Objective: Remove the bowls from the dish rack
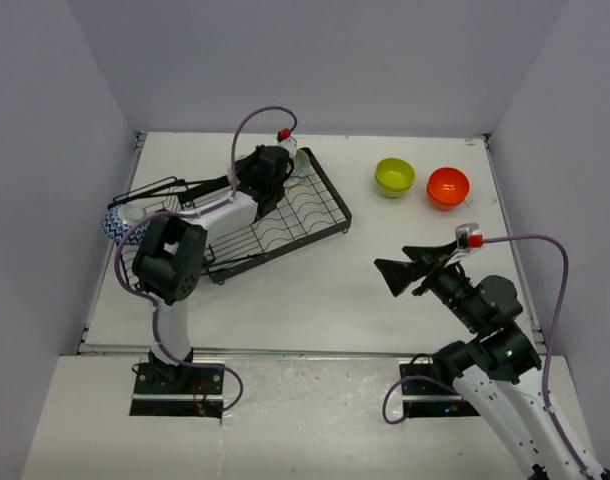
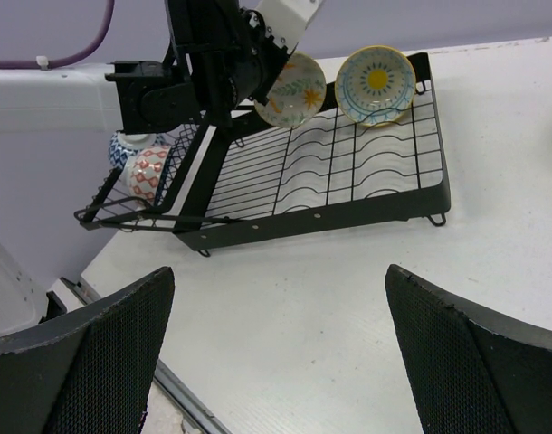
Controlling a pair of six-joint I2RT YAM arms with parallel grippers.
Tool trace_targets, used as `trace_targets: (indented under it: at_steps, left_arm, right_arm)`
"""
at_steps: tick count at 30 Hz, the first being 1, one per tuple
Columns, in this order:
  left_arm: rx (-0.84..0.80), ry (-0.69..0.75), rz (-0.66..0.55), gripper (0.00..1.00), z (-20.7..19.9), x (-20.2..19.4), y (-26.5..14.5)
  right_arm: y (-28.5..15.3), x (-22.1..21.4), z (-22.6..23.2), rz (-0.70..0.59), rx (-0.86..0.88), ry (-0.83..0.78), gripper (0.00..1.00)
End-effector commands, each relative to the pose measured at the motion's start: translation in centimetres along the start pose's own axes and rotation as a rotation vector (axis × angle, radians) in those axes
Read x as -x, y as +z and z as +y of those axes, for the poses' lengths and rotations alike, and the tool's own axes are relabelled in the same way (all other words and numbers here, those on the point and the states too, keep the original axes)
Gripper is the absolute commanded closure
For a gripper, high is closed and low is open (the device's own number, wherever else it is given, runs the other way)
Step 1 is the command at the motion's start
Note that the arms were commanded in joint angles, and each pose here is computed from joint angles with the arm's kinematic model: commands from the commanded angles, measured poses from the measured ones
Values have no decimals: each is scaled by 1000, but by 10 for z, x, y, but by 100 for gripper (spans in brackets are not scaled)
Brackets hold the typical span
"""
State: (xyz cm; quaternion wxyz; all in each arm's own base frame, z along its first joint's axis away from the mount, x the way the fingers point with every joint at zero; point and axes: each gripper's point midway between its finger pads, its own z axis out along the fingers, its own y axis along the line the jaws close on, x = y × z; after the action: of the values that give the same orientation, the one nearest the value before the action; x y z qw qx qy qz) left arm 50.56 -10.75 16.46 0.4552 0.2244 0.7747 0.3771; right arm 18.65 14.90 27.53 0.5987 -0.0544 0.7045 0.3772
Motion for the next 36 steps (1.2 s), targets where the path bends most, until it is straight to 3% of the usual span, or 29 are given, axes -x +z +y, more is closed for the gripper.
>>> trace_targets:
  at_steps: [1, 17, 26, 29, 36]
  left_arm:
    - [238, -213, -106, 100, 78, 45, -20]
    - [251, -346, -157, 100, 110, 58, -48]
    - [132, -565, -153, 100, 120, 50, -77]
    - [33, -655, -160, 100, 119, 49, -95]
    - [-425, -928, -281, 100, 81, 72, -157]
  right_arm:
    - [-2, 5, 0, -28, -1, -23, 1]
    - [2, 2, -4, -16, -15, -22, 1]
    - [4, 2, -9, -14, -41, -27, 1]
    - [6, 3, -12, -18, -58, -22, 1]
    - [27, 15, -10, 20, -91, 36, 1]
